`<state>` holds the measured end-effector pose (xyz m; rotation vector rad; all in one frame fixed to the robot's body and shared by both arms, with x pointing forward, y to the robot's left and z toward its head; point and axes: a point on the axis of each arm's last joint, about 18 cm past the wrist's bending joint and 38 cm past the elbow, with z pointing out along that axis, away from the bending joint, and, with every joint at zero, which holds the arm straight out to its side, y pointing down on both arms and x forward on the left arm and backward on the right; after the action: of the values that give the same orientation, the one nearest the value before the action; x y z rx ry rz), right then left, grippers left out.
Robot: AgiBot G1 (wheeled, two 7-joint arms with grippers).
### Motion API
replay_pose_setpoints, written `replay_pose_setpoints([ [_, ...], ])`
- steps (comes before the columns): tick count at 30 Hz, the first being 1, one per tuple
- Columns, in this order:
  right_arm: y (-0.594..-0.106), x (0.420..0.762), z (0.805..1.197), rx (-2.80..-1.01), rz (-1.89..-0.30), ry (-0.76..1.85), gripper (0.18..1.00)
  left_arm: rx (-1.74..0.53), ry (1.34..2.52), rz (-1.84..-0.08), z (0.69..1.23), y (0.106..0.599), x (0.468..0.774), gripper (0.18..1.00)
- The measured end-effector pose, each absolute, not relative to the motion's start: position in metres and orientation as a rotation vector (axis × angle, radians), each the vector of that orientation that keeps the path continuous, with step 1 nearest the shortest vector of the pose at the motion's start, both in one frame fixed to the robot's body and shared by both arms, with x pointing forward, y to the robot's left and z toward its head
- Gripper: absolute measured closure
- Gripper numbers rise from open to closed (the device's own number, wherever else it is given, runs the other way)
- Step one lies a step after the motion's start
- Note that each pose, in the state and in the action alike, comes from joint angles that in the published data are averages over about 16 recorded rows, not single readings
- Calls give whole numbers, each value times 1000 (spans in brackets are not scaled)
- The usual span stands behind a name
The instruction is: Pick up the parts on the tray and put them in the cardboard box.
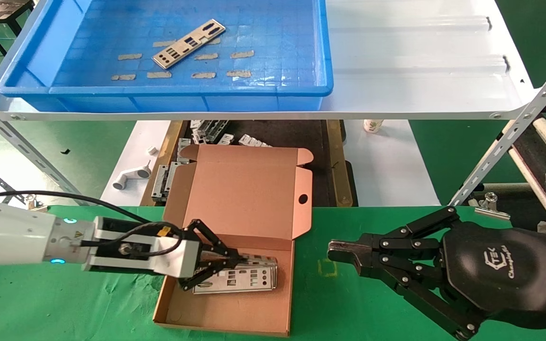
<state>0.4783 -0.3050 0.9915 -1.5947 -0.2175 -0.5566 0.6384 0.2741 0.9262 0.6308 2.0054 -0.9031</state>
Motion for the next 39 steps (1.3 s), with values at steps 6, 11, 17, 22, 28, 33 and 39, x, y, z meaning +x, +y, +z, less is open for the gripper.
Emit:
replay_pose_setpoints([
  [6, -305, 478, 991, -1595, -557, -218, 988, 615, 2003, -877, 906, 272, 647, 993],
  [11, -305, 478, 991, -1595, -557, -218, 988, 630, 2004, -874, 894, 271, 647, 993],
  [17, -305, 478, 991, -1595, -557, -218, 988, 658, 2010, -878, 883, 272, 643, 993],
  [22, -305, 478, 991, -1595, -557, -218, 988, 684, 2022, -877, 876, 274, 638, 989],
  [28, -305, 478, 991, -1595, -557, -218, 988, 705, 2038, -876, 870, 277, 632, 971],
  [33, -305, 478, 991, -1595, -557, -218, 988, 705, 2038, -905, 872, 278, 626, 935],
  [39, -305, 478, 991, -1595, -557, -218, 988, 670, 2025, -998, 886, 279, 616, 862],
])
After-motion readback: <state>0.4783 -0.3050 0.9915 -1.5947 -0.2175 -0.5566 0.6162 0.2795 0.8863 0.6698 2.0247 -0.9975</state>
